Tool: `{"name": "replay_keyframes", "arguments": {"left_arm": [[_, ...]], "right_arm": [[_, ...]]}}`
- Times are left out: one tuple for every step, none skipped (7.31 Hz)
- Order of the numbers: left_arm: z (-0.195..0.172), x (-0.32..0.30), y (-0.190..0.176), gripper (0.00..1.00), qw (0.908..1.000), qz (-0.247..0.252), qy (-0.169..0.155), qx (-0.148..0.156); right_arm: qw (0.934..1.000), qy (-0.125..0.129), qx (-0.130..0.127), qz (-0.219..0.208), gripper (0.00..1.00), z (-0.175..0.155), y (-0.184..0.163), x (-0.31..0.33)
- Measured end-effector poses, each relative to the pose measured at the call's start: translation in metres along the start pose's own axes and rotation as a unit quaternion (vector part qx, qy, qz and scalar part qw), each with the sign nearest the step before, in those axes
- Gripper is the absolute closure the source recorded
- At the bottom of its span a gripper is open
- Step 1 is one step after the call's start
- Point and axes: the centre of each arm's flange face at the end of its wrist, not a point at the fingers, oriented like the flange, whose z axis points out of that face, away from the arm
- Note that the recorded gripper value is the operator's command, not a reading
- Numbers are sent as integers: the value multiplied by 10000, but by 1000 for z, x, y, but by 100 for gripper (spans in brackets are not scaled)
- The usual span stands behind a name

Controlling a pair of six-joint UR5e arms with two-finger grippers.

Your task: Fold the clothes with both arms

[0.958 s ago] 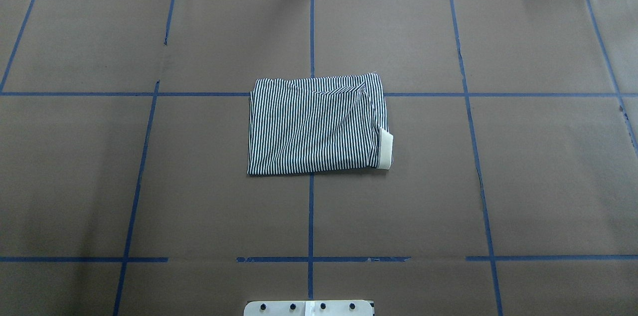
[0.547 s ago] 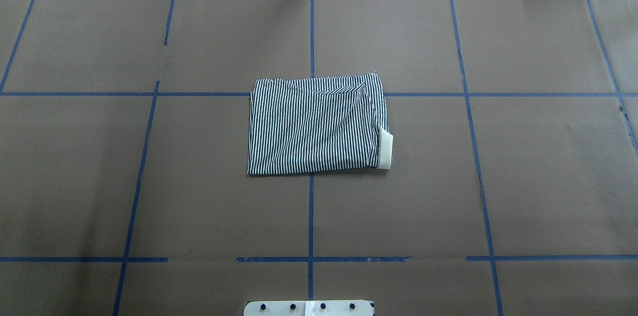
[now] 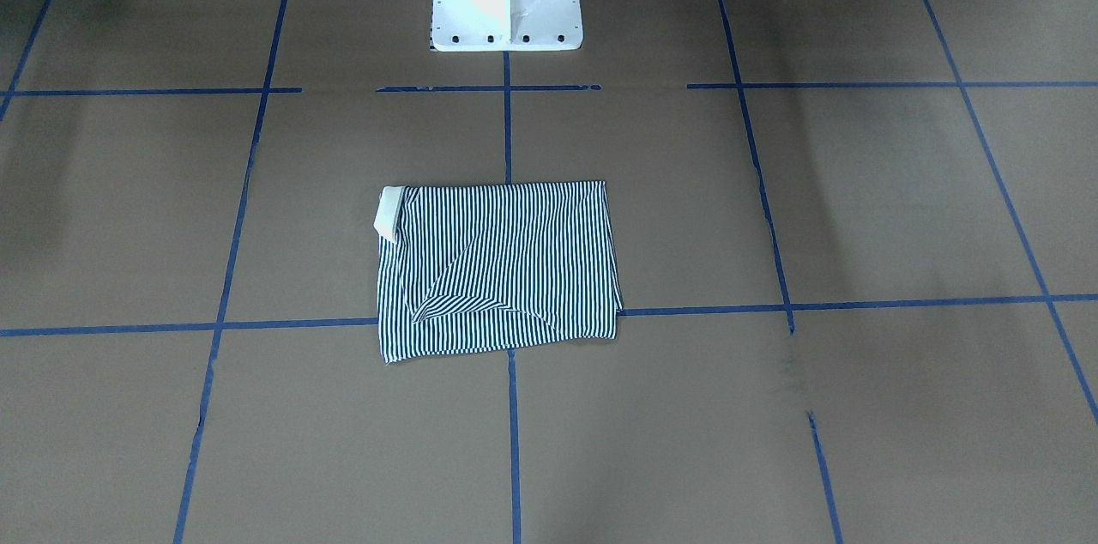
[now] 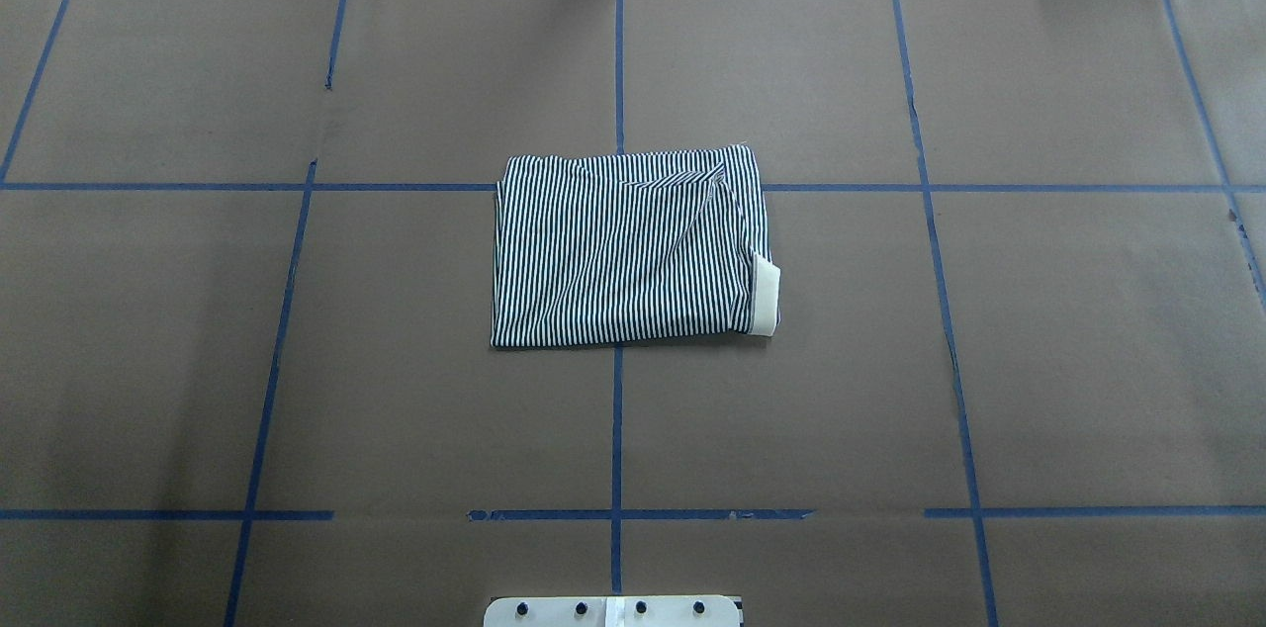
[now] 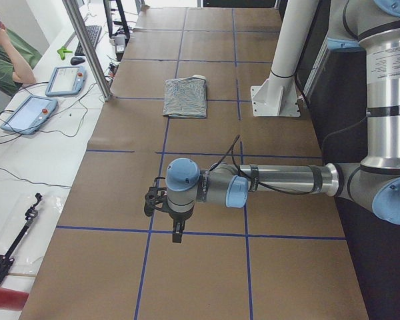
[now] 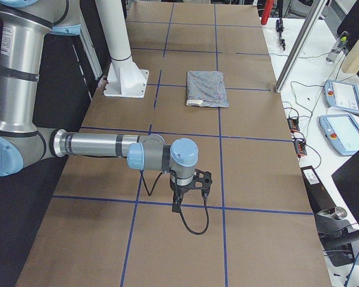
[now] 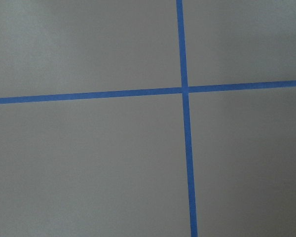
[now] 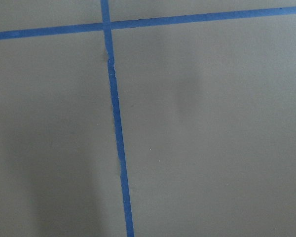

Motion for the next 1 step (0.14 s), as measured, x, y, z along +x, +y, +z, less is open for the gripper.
{"name": "replay_keyframes", "arguments": {"left_arm": [[0, 0, 0, 0, 10000, 5, 4, 1]], "right_arm": [[10000, 0, 2, -4, 0, 0, 0, 0]]}}
